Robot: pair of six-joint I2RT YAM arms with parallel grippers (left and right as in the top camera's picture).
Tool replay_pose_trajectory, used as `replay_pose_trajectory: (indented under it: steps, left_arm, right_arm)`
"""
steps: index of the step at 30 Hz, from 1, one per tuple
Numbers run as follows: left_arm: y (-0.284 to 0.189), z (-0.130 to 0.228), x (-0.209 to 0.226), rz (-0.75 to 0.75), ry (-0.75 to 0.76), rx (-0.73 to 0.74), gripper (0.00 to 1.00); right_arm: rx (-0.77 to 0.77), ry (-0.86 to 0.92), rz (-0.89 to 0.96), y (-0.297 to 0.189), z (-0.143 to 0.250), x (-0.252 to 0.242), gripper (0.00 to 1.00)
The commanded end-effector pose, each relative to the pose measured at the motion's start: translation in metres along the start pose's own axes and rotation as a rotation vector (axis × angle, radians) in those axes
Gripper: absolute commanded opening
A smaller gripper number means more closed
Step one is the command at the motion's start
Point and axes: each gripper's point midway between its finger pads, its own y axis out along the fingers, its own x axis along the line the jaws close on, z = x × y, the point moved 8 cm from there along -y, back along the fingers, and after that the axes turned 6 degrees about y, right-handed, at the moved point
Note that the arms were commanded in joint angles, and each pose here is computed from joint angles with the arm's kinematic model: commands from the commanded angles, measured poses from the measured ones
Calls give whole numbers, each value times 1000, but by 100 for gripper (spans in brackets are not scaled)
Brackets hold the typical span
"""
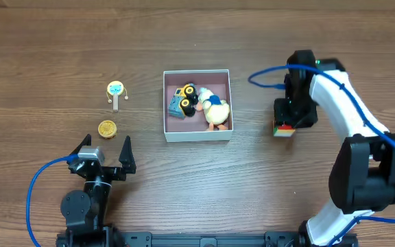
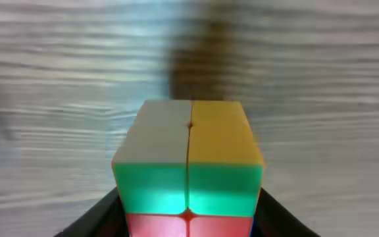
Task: Pack container
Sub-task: 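Carry the cube with the right gripper and release it into the box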
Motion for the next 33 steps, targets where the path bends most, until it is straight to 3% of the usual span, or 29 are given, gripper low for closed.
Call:
replay_pose_trajectory:
  steps: [1, 7, 11, 15, 22, 25, 33]
  left_arm:
    - [0, 1, 1, -9, 8, -3, 100]
    - [0, 1, 1, -9, 8, -3, 100]
    - [0, 1, 1, -9, 8, -3, 100]
    - [0, 1, 1, -9, 8, -3, 100]
    - [0, 1, 1, -9, 8, -3, 100]
    - [0, 1, 1, -9, 8, -3, 100]
    - [0, 1, 1, -9, 8, -3, 100]
  right_arm:
    - [-110, 13, -72, -64, -12, 15, 38]
    - [-291, -177, -179, -151, 16, 100, 39]
    - [-354, -297, -232, -150, 34, 162, 40]
    - [-338, -305, -189, -120, 29, 189, 41]
    - [-249, -297, -133, -84, 15, 196, 69]
    - [-254, -295, -117, -85, 14, 194, 73]
    - [-376, -231, -99, -175, 26, 157, 98]
